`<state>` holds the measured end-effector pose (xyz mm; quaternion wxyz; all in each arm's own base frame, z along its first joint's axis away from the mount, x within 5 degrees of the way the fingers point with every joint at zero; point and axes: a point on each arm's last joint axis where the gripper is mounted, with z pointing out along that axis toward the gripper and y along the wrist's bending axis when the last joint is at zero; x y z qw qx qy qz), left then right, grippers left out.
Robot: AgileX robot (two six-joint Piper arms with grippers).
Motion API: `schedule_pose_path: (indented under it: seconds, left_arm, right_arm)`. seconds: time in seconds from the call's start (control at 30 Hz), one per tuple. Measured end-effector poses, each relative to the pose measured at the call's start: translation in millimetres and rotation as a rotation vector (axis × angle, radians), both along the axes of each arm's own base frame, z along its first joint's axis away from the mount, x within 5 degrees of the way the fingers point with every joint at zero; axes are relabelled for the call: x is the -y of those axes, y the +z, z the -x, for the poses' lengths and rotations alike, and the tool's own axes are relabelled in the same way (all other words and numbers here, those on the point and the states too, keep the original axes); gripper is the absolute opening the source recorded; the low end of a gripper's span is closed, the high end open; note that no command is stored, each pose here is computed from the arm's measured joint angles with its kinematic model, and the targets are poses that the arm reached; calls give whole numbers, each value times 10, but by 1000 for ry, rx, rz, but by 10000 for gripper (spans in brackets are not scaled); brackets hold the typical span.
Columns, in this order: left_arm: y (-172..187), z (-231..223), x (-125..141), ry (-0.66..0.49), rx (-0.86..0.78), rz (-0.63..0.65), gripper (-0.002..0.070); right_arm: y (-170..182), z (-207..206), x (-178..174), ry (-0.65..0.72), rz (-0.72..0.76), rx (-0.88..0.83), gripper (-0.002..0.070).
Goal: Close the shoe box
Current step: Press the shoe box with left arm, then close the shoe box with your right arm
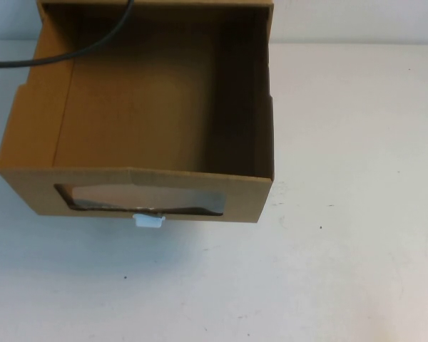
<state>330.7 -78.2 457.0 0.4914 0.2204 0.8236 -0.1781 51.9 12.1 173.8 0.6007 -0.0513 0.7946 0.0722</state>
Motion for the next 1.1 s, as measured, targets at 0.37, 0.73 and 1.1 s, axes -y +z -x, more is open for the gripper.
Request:
schedule_pose_path:
  seconds: [0.37, 0.73, 1.1]
  left_arm:
    - [-234, -623, 113, -62, -91, -21, -2]
    - [-389, -815, 138, -62, -117, -19, -2]
    - [-497, -933, 152, -60, -137, -18, -2]
  right_arm:
    - [32, -8, -1, -6, -25, 32, -11]
    - [255, -34, 0, -83, -619, 168, -11]
    - [778, -66, -306, 164, -545, -252, -11]
